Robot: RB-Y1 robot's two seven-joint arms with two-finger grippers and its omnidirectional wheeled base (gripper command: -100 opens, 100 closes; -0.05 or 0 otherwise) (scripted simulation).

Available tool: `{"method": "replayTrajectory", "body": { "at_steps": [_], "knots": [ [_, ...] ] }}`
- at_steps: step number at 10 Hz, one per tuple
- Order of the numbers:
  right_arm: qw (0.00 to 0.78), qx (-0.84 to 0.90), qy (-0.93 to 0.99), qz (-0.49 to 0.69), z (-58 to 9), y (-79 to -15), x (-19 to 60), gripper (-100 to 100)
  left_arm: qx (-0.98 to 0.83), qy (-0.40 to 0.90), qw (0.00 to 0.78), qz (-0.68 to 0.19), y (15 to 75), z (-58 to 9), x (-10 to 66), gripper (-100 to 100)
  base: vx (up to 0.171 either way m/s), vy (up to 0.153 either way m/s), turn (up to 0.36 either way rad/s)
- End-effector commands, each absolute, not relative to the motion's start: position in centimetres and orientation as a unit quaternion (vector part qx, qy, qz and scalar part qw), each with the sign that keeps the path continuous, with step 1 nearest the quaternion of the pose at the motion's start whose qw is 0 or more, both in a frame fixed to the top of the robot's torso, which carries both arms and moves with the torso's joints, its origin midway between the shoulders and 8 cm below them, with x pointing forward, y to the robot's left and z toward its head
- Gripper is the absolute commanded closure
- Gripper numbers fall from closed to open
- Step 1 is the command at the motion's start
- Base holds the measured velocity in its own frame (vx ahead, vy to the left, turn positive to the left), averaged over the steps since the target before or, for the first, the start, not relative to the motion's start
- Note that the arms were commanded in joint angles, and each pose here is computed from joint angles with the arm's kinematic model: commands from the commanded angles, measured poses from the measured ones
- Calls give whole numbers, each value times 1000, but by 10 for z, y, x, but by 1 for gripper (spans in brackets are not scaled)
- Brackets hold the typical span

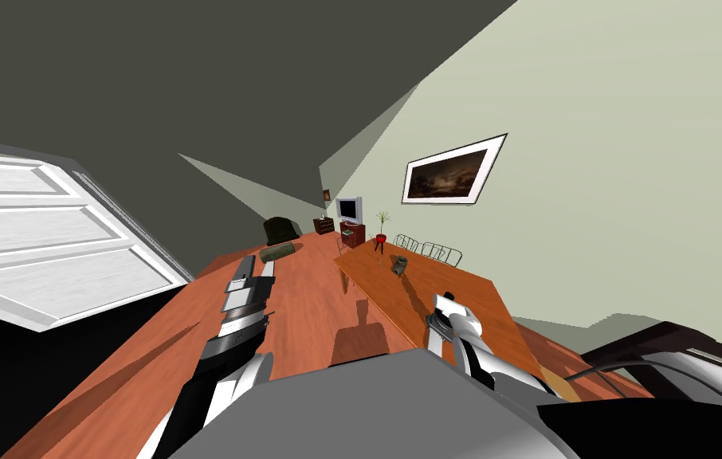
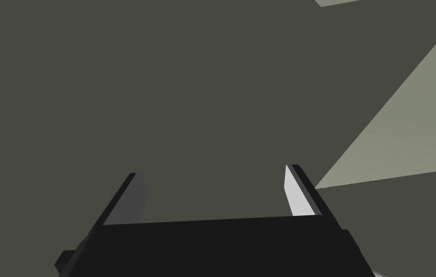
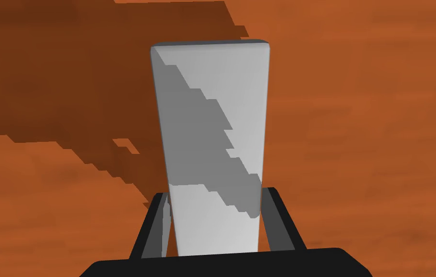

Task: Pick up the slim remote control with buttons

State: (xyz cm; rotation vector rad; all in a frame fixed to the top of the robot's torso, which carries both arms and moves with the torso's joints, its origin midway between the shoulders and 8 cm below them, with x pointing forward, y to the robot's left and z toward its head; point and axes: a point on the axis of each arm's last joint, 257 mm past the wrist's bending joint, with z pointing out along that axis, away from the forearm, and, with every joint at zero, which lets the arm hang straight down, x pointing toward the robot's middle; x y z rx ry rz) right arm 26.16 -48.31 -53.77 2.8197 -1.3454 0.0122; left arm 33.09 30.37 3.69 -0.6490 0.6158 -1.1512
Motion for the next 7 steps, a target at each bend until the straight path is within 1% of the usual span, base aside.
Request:
{"method": "replayTrajectory", "body": {
  "at_steps": [1, 2, 3, 5, 6, 7],
  "knots": [
    [9, 902, -431, 4, -538, -483, 262, 100, -297, 281, 746, -526, 304, 37, 331, 0, 0, 0, 0],
    [9, 902, -431, 4, -538, -483, 262, 0, -297, 281, 746, -526, 304, 37, 331, 0, 0, 0, 0],
    [8, 901, -433, 4, -529, -487, 267, 100, -297, 281, 746, -526, 304, 37, 331, 0, -43, 3, 58],
    [8, 899, -437, 4, -519, -491, 273, 100, -296, 281, 746, -526, 304, 37, 331, 0, -74, 9, 58],
    [8, 900, -436, 5, -522, -491, 273, 100, -297, 281, 746, -526, 304, 37, 331, 0, -30, 6, 7],
    [8, 900, -436, 4, -521, -491, 273, 0, -297, 281, 746, -526, 304, 37, 331, 0, -6, 1, -2]
  ]
}}
